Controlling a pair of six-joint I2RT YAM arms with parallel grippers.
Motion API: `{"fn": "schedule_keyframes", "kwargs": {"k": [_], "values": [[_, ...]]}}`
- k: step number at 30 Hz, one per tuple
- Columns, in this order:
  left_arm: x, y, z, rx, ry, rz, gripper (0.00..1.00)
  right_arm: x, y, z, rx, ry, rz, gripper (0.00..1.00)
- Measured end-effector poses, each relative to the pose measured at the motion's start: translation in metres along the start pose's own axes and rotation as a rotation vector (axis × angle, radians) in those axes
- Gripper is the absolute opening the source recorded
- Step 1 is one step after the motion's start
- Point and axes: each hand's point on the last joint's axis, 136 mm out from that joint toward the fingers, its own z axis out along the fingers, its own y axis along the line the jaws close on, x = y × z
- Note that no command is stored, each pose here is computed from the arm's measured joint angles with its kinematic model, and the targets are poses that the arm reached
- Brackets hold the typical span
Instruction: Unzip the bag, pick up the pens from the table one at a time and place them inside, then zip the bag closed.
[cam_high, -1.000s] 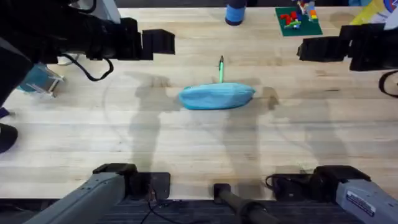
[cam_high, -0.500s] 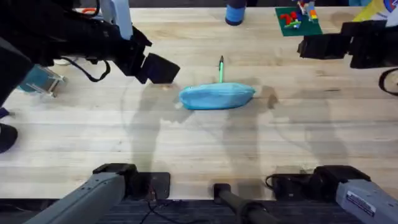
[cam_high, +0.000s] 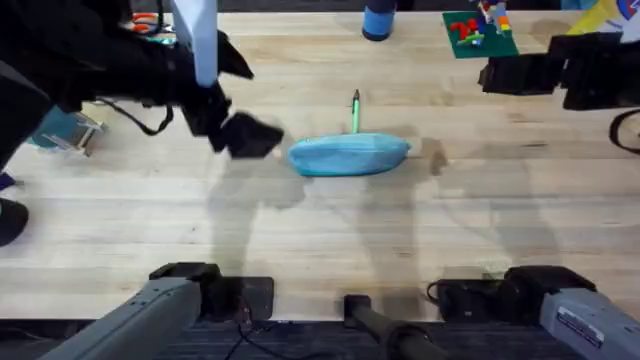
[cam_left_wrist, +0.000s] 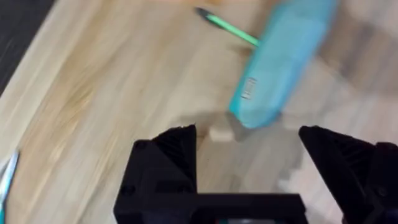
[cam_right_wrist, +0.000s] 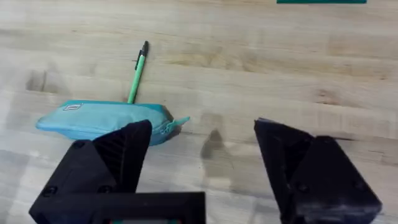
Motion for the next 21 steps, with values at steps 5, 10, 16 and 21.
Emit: {"fn": "schedule_keyframes", "kwargs": {"k": [5, 10, 16, 21], "values": [[0.007, -0.025, -0.001, 0.105, 0.002, 0.203, 0.993, 0.0, 0.0, 0.0, 0.0, 0.0, 0.0, 0.996], [0.01, -0.033, -0.003, 0.141, -0.011, 0.334, 0.993, 0.0, 0.0, 0.0, 0.0, 0.0, 0.0, 0.996], [0.02, -0.024, 0.005, 0.173, 0.0, 0.374, 0.993, 0.0, 0.0, 0.0, 0.0, 0.0, 0.0, 0.996], [0.032, -0.02, 0.02, 0.237, 0.021, 0.34, 0.993, 0.0, 0.0, 0.0, 0.0, 0.0, 0.0, 0.996]]}}
